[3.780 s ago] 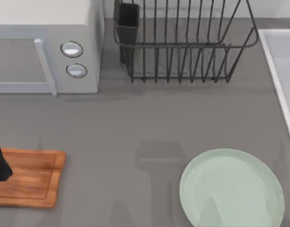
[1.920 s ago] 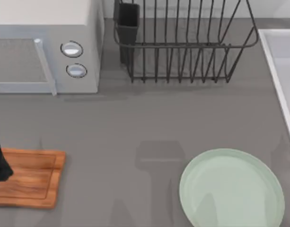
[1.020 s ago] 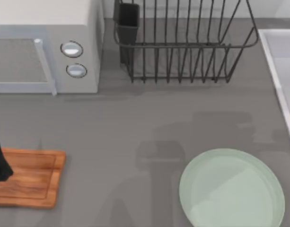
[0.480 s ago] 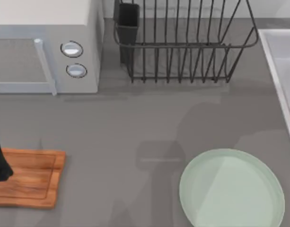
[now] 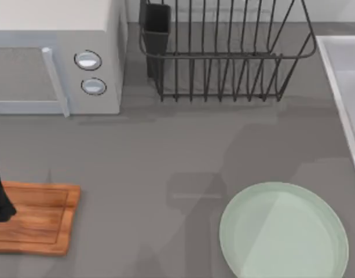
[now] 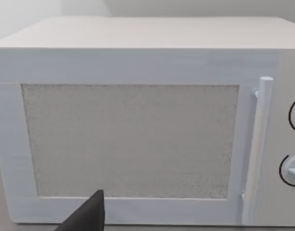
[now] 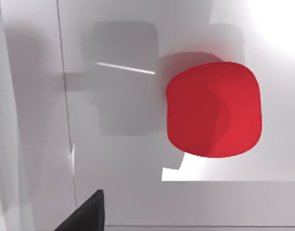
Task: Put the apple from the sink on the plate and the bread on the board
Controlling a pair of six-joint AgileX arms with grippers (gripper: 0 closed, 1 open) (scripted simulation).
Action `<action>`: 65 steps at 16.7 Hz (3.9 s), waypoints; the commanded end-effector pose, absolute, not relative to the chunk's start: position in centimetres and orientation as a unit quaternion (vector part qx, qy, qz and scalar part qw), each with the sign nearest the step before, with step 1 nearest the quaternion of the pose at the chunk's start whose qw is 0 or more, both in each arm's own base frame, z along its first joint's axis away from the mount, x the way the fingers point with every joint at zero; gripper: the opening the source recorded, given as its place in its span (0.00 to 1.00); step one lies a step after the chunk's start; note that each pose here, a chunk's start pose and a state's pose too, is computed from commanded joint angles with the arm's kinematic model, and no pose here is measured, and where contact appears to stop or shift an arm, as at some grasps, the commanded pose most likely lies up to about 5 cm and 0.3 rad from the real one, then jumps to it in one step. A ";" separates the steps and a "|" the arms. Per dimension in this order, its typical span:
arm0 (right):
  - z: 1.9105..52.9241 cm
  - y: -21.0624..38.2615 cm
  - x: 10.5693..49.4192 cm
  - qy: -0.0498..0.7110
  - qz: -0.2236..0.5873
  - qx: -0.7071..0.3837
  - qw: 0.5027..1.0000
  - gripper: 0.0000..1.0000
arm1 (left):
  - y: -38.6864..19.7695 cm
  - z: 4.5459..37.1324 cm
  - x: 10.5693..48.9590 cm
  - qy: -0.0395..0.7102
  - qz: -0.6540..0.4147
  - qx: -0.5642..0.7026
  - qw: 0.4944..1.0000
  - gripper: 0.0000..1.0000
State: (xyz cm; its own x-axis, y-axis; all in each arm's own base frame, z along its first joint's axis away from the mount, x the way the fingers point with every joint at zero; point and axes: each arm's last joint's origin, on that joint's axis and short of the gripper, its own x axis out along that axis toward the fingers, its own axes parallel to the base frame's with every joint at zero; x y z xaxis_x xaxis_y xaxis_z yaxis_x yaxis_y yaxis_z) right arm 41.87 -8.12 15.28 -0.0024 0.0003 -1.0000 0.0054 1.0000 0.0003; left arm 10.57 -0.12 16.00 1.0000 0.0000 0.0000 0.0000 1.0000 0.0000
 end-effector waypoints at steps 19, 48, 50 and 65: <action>5.6 -8.3 41.8 0.707 -0.004 0.004 0.707 0.47 | -0.1 16.0 10.6 0.000 0.000 0.000 1.000 1.00; 15.7 -8.3 41.9 0.706 -0.004 0.003 0.708 0.00 | -0.1 16.0 10.6 0.000 0.000 0.000 1.000 1.00; 15.6 -8.2 41.9 0.707 -0.004 0.004 0.707 0.00 | -0.1 16.0 10.6 0.000 0.000 0.000 1.000 1.00; 22.7 13.7 29.9 0.697 0.001 0.008 0.717 0.00 | -0.1 16.0 10.6 0.000 0.000 0.000 1.000 1.00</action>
